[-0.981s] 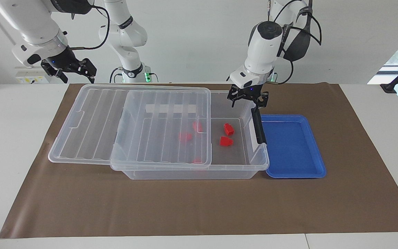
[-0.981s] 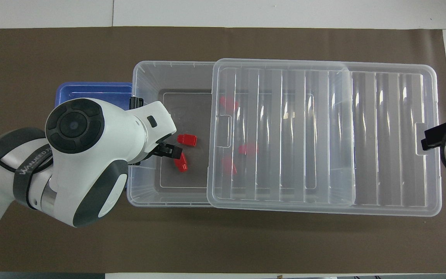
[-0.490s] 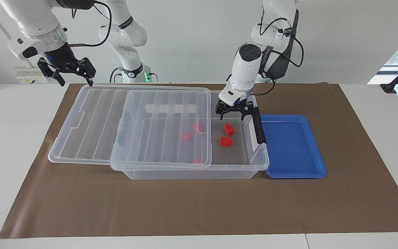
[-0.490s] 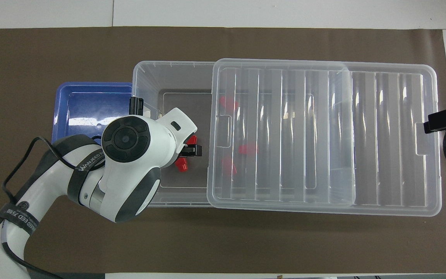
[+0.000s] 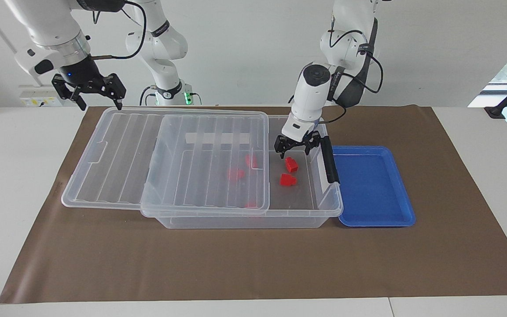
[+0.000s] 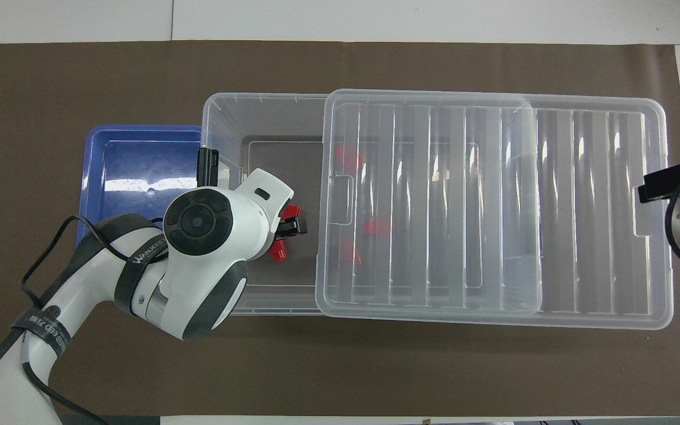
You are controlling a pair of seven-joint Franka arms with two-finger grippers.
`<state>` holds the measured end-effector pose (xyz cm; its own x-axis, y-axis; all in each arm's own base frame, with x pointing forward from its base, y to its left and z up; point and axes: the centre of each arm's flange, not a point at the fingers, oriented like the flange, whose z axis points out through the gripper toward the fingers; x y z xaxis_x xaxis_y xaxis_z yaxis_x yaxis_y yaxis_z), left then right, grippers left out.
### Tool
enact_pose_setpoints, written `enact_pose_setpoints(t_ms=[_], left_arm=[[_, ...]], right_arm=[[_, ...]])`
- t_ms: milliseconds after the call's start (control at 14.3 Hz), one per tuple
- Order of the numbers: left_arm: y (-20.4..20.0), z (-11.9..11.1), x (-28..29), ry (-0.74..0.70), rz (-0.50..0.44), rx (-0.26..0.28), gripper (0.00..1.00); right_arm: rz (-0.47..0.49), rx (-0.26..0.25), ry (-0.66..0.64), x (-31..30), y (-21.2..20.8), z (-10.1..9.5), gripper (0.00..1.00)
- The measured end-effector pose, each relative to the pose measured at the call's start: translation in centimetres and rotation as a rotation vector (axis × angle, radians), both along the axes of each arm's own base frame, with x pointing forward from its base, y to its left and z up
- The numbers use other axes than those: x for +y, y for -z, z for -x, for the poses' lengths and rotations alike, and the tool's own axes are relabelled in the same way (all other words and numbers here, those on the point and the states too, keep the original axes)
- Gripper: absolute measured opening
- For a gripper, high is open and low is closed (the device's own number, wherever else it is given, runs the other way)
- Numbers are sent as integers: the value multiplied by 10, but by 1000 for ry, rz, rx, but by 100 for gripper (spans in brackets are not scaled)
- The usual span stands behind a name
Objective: Place red block in blue tray from box
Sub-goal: 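Grasp a red block inside the box with the left gripper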
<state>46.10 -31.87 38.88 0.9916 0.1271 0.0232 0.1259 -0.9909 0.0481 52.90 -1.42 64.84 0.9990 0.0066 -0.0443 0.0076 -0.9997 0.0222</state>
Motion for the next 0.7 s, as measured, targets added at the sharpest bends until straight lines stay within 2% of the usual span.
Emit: enact_pose_setpoints(t_ms=[350, 701], left_arm=[[22, 6, 2, -64, 4, -1, 100], [60, 11, -10, -46, -4, 15, 100]], right_arm=[[0, 1, -12, 6, 1, 0, 100], [0, 2, -12, 7, 1, -1, 100]])
